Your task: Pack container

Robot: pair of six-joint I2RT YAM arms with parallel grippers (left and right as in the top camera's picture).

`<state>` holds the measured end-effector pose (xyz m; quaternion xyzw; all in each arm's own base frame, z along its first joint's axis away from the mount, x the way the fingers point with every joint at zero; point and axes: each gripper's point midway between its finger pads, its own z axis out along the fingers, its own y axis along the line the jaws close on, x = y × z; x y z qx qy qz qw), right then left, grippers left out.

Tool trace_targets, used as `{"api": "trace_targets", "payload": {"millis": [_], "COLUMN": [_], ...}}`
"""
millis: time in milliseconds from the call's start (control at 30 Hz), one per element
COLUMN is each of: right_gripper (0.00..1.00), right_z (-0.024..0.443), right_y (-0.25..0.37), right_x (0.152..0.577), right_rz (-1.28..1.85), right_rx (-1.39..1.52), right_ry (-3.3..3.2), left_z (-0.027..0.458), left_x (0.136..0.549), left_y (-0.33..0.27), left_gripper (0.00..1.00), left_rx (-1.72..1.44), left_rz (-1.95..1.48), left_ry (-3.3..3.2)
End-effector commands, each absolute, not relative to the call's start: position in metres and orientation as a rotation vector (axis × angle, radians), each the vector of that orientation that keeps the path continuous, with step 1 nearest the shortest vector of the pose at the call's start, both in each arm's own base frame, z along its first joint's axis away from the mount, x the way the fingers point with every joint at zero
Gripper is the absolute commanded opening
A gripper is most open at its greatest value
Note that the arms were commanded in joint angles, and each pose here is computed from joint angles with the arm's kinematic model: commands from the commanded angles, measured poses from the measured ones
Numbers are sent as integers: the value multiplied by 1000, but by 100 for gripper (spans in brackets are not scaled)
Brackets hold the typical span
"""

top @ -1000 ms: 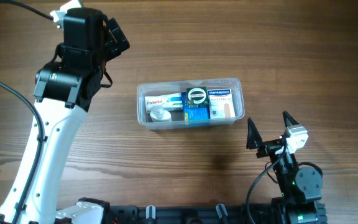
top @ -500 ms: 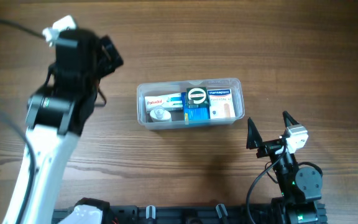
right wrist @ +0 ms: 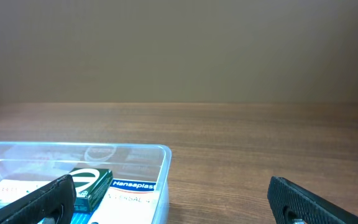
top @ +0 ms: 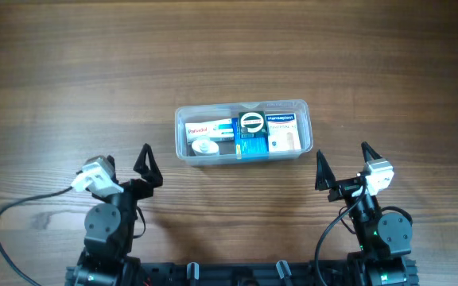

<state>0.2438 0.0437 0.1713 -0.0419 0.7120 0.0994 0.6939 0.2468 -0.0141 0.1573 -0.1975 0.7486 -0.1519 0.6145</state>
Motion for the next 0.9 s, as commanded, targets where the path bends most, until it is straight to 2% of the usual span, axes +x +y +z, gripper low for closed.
{"api": "trace_targets", "payload": {"millis": [0, 133, 867], "right_gripper": [100, 100, 100], "right_z": [172, 172, 172], "right_y": [43, 43, 43], "right_x": [244, 244, 244], "right_rz": [213, 213, 213], "right_rx": [-90, -90, -90], "right_ry": [1584, 1584, 1584], "left_z": [153, 151, 159], "left_x": [245, 244, 243], "left_y": [-17, -23, 2], "left_gripper": [100, 100, 100], "left_rx": [-322, -177, -255], "left_rz": [-286, -234, -180], "left_ry": [1716, 1716, 1649]}}
